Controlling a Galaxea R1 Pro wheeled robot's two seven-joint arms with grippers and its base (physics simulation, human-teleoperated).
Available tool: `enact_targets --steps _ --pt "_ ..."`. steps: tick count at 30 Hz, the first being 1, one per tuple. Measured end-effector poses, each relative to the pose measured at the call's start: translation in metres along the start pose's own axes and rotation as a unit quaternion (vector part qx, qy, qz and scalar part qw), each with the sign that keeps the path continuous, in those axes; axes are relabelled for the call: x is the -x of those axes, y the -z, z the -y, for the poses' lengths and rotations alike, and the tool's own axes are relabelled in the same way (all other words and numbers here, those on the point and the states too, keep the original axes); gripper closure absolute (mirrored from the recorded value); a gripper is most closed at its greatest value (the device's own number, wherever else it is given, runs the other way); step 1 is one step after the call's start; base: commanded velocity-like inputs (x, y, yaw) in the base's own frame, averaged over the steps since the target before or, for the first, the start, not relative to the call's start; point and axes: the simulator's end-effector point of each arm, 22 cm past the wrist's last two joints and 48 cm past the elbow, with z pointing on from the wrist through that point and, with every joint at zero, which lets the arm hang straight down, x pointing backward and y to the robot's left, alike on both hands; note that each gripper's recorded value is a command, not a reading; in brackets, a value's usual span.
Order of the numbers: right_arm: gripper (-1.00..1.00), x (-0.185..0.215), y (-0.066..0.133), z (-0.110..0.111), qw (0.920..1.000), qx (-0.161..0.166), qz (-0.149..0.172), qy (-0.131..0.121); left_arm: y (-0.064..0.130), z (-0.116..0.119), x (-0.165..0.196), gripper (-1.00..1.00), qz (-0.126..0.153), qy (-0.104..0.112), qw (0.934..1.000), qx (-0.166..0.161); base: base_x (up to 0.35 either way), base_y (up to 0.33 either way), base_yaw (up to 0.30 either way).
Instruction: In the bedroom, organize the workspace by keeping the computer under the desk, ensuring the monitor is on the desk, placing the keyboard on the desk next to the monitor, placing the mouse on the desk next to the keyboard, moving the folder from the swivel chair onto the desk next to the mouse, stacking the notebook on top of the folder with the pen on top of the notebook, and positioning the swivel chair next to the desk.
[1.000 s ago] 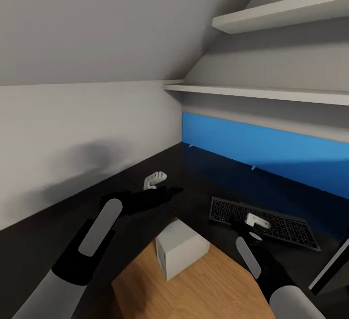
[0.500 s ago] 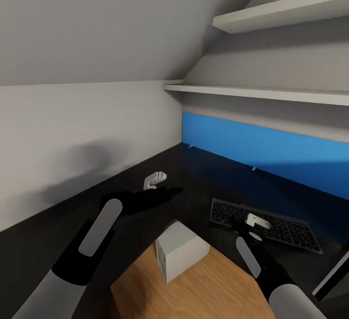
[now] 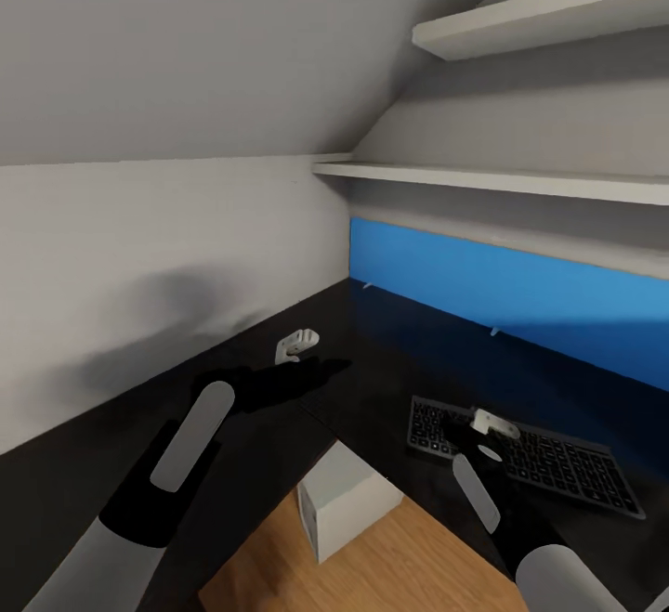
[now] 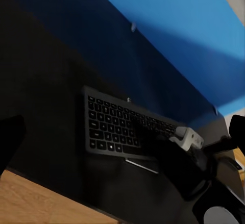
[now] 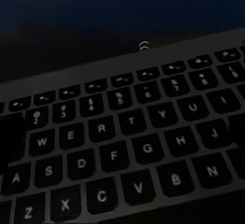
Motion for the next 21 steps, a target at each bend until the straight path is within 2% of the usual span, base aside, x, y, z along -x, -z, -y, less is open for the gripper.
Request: enact_targets --steps 21 --pt "-1.0 0.016 0.003 -0.007 0.9998 0.008 0.016 -0.007 0.0 -0.001 0.0 -1.0 -0.001 0.0 1.0 0.001 0.013 0.0 -0.004"
